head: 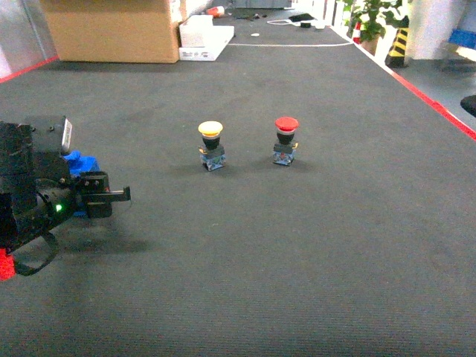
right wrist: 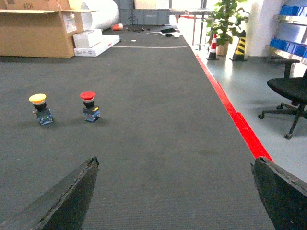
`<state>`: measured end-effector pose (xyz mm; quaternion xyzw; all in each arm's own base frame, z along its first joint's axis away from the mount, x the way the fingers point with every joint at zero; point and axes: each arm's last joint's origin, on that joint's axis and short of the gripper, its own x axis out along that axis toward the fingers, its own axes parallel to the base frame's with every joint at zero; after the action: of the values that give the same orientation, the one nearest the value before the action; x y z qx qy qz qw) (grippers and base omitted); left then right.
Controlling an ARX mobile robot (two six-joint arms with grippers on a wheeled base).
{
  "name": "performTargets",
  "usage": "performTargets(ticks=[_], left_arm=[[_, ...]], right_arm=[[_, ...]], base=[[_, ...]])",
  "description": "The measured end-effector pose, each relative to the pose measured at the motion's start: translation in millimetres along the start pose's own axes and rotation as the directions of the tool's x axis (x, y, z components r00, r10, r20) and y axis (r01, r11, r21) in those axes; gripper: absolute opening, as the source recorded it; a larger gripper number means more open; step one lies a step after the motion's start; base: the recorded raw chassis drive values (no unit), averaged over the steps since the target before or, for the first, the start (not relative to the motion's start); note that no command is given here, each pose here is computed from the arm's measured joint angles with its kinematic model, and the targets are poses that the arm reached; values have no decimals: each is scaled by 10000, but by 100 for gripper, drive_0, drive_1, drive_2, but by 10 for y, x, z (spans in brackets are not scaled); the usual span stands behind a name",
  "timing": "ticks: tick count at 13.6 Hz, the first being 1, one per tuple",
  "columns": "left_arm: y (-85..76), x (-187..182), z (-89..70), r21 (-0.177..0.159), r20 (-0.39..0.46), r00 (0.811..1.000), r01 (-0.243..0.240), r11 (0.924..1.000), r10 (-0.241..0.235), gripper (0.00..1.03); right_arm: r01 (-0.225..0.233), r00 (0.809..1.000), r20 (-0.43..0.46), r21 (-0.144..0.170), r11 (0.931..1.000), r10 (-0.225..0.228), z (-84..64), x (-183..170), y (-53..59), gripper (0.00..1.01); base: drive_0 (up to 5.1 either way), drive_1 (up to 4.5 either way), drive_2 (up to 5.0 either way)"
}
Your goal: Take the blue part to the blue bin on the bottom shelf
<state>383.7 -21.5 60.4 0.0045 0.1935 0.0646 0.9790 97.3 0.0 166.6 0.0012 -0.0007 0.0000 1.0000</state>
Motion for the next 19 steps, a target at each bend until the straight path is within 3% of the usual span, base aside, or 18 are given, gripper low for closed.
performTargets(ticks=[2,4,5,6,7,9,11,14,16,19], left_arm=[[49,-213,-55,-79,268,9995,-159,9998,161,44],[146,-794,-29,-299,1437,9882,-483,9984,521,44],[157,-1252,-64,-187,1324,9896,-538,9984,558,44],[126,-1684,-126,99,988,9948,-270,9996,259,44],[114,-1936,-78,171,1184,9928,-207,9996,186,44],[121,-2281,179,-288,2375,9688,-653,9975,702,44],[135,-2839,328,-735,3575,9284,-800,9941,1011,44],[185,-3191,258,-986,3769,9198,-771,9921,1089,44],[179,-3186,220,-750,3524,9303,-804,9939,1019,43],[176,-3185,222,-828,3534,9301,-753,9937,1000,43]], right_arm=[[0,10000,0,0,10000,0,0,0,0,98],[0,10000,0,0,10000,0,0,0,0,98],[4,10000,-4,4,10000,-4,0,0,0,98],[0,10000,0,0,10000,0,0,0,0,98],[4,10000,0,4,10000,-4,0,0,0,98],[4,10000,0,0,10000,-4,0,0,0,98],[4,10000,0,4,10000,-4,0,0,0,98],[4,10000,-4,0,10000,-4,0,0,0,98],[0,10000,0,4,10000,0,0,0,0,98],[4,10000,-4,0,10000,-4,0,0,0,98]], base=[[0,0,0],[0,0,0],[0,0,0],[0,0,0],[0,0,0],[0,0,0],[0,0,0],[0,0,0],[0,0,0],[0,0,0]])
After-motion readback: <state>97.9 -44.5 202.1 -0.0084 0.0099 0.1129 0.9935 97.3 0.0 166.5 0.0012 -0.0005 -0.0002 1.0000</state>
